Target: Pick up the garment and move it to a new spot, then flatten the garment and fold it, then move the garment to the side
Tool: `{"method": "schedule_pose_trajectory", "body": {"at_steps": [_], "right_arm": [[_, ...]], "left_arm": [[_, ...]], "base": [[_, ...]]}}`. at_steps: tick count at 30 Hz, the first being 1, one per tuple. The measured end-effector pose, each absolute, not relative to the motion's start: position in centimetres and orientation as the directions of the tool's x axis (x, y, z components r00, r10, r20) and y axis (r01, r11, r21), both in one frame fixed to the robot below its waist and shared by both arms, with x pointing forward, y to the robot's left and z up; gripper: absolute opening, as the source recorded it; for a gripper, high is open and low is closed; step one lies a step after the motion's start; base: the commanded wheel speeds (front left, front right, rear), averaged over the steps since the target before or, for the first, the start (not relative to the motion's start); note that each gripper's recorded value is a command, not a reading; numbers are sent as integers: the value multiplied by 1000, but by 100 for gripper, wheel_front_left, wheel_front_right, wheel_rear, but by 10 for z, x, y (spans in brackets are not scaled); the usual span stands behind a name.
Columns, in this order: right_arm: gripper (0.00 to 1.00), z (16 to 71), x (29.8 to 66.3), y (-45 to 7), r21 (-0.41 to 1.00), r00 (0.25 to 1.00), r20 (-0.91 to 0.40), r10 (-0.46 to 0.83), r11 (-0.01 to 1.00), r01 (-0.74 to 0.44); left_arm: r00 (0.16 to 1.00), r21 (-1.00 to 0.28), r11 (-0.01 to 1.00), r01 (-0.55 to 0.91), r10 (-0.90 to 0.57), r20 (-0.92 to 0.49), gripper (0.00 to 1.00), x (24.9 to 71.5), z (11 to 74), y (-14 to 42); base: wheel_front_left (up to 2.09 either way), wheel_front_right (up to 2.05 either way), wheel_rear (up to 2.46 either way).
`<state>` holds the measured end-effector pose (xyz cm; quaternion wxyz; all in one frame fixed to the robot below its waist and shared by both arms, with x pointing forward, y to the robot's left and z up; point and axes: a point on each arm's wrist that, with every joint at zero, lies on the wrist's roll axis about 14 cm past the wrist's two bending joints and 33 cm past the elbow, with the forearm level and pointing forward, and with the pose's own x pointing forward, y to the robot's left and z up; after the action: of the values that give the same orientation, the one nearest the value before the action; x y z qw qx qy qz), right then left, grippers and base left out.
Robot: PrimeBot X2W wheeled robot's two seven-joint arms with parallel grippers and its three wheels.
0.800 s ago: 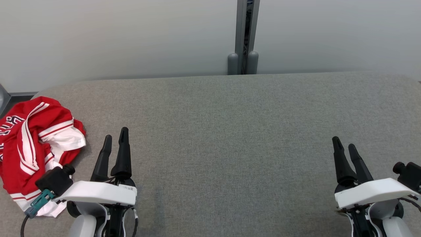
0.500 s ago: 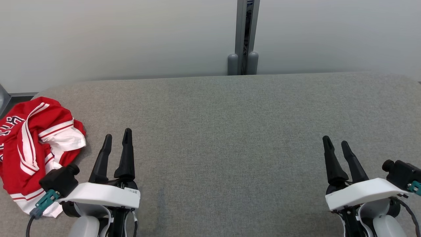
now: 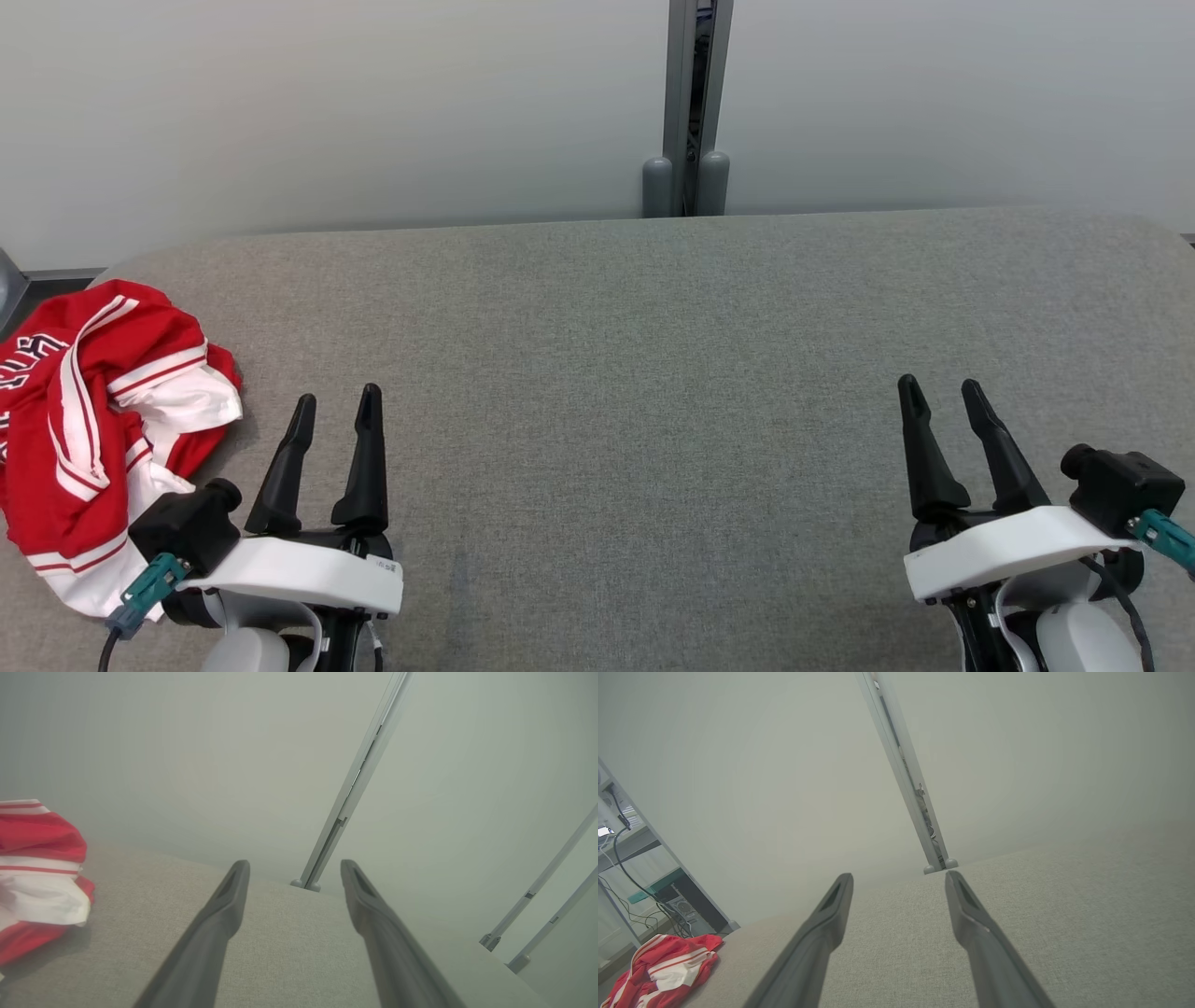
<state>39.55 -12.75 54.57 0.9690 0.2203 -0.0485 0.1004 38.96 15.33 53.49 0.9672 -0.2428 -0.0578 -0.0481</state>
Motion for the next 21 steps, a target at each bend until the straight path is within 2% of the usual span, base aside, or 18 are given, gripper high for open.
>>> {"method": "schedule_pose_trajectory", "body": {"at_steps": [21], "right_arm": [[100,555,390,-115,226,956,195,221,938,-262]], "left_arm": [[993,-328,940,92,-64,97,100,387,517,160]], "base": [[0,0,0]]}}
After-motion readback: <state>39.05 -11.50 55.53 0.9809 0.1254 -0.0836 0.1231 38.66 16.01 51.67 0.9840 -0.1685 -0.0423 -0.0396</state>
